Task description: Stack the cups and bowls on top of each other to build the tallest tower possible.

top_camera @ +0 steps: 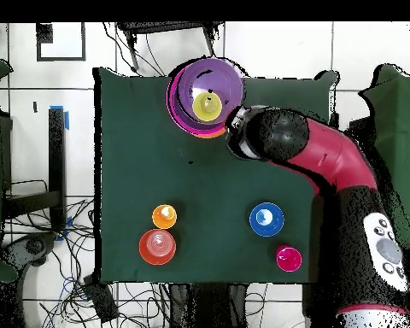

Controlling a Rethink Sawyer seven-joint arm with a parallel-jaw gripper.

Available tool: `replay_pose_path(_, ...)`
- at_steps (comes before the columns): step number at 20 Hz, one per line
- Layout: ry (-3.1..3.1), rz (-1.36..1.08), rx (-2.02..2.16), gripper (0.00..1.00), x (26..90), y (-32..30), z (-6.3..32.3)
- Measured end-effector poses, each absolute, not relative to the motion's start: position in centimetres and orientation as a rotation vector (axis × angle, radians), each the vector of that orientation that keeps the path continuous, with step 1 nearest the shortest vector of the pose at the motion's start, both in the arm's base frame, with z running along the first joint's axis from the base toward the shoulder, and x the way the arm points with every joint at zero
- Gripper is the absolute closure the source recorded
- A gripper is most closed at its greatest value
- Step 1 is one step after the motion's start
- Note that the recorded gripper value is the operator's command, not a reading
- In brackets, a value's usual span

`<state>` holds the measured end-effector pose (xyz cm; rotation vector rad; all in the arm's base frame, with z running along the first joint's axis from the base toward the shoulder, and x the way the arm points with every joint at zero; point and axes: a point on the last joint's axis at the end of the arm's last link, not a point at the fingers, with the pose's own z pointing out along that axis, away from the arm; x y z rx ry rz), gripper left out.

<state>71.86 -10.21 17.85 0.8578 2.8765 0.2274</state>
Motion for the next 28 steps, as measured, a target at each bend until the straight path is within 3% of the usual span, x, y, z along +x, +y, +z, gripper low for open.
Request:
replay_pose_path(6,2.907,0.221,0.93,0.0,68.5,-12.1,17.2)
replay_pose_path(14,2.902,0.215,1.022,0.0,63.6,-13.6,13.6)
replay_pose_path(28,2.872,0.124,1.001,0.0,55.7,-15.0,3.5)
